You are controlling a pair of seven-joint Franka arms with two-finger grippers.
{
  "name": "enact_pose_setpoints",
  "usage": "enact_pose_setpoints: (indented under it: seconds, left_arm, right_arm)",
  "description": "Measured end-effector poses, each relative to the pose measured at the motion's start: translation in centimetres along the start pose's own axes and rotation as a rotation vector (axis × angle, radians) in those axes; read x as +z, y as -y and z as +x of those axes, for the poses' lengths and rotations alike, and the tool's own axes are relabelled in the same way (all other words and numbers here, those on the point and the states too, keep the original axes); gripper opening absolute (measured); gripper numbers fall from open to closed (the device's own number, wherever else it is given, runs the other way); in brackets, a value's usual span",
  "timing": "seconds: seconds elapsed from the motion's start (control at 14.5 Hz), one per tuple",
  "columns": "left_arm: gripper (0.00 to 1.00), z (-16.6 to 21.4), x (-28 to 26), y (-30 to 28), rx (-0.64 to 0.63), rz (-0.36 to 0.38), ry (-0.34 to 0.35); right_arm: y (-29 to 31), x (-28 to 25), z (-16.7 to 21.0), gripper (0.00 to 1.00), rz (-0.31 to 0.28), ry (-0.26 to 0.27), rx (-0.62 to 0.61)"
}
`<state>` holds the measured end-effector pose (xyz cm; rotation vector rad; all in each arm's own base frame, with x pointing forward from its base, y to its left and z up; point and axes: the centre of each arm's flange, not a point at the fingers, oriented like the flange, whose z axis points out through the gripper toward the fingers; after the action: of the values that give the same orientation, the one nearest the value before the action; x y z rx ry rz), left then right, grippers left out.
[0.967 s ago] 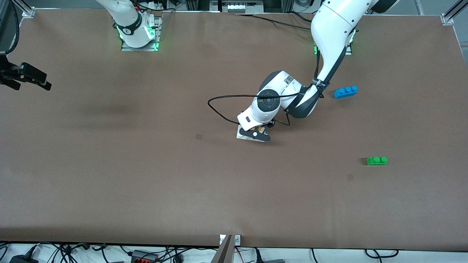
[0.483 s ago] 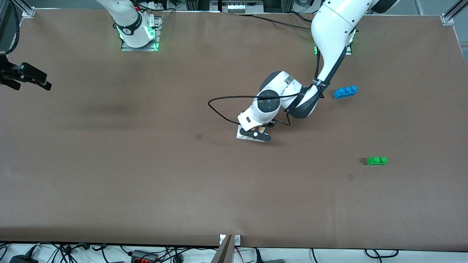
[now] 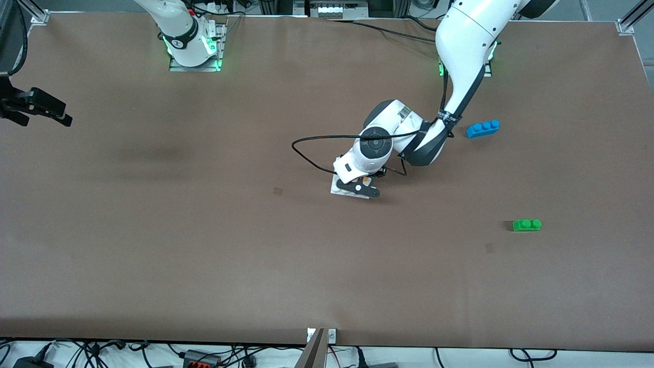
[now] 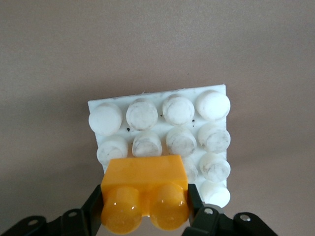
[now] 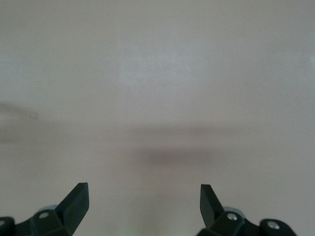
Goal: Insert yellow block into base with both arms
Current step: 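Lower the yellow brick onto the plate studs and press down with the left gripper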
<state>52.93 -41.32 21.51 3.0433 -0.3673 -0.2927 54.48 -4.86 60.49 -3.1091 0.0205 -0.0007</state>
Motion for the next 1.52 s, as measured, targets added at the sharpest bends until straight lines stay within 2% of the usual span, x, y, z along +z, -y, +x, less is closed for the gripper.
enact_pose_setpoints:
  seconds: [1.31, 1.52]
  left_arm:
    - [0.69, -0.3, 0.3, -0.2, 0.000, 0.007, 0.021]
    - [0.69, -0.7, 0.5, -0.4, 0.004, 0.018, 0.052]
  right_arm:
    - [1.0, 0.0, 0.1, 1.00, 0.000, 0.001, -0.018]
    - [1.0, 0.0, 0.1, 1.00, 0.000, 0.001, -0.019]
